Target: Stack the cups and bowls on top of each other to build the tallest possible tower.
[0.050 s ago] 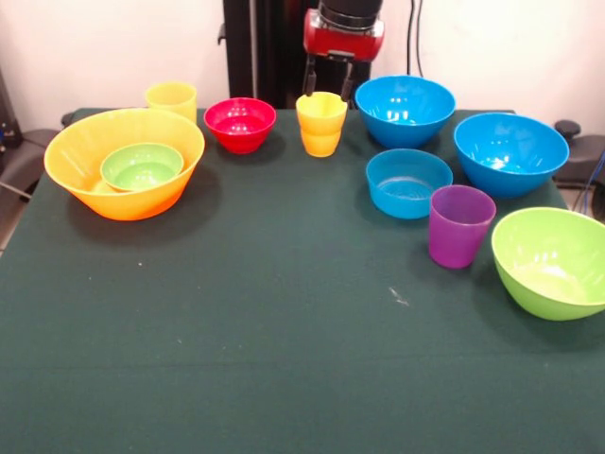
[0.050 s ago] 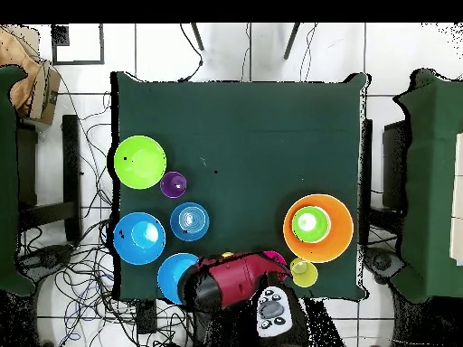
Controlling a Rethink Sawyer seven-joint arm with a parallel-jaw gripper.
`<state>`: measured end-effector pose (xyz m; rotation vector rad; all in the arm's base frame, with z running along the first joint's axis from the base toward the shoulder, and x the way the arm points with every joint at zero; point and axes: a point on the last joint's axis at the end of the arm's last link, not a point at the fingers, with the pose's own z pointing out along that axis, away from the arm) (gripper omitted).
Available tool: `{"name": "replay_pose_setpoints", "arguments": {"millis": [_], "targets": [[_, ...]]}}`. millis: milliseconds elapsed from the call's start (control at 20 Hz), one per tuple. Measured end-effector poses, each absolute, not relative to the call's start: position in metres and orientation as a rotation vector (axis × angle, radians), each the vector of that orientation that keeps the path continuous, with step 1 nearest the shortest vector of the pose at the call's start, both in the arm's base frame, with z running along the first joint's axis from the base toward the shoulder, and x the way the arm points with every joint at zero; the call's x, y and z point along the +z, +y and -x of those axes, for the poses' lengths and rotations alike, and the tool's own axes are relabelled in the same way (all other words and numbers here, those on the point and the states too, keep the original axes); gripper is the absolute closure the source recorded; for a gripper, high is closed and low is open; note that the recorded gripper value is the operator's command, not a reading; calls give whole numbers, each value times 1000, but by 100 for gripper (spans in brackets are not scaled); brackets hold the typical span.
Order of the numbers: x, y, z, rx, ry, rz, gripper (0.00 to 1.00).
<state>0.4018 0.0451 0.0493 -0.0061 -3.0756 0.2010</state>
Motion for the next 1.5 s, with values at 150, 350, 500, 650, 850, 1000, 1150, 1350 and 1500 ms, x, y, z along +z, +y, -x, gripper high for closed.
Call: {"name": "replay_pose_setpoints", "arguments": {"millis": [150, 350, 500, 650, 850, 1000, 1150, 1350, 1500], "targets": [[49, 49, -402, 185, -3056, -17, 0], [51, 56, -406, 172, -3053, -37, 0], [54, 62, -410, 161, -3062, -55, 0], [58, 68, -413, 157, -3062, -61, 0], [68, 75, -420, 157, -3055, -53, 0], [78, 84, -426, 153, -3047, -50, 0], [82, 89, -427, 155, -3037, -60, 0], [83, 92, -428, 156, -3038, -68, 0], [83, 95, -427, 156, -3037, -81, 0]]}}
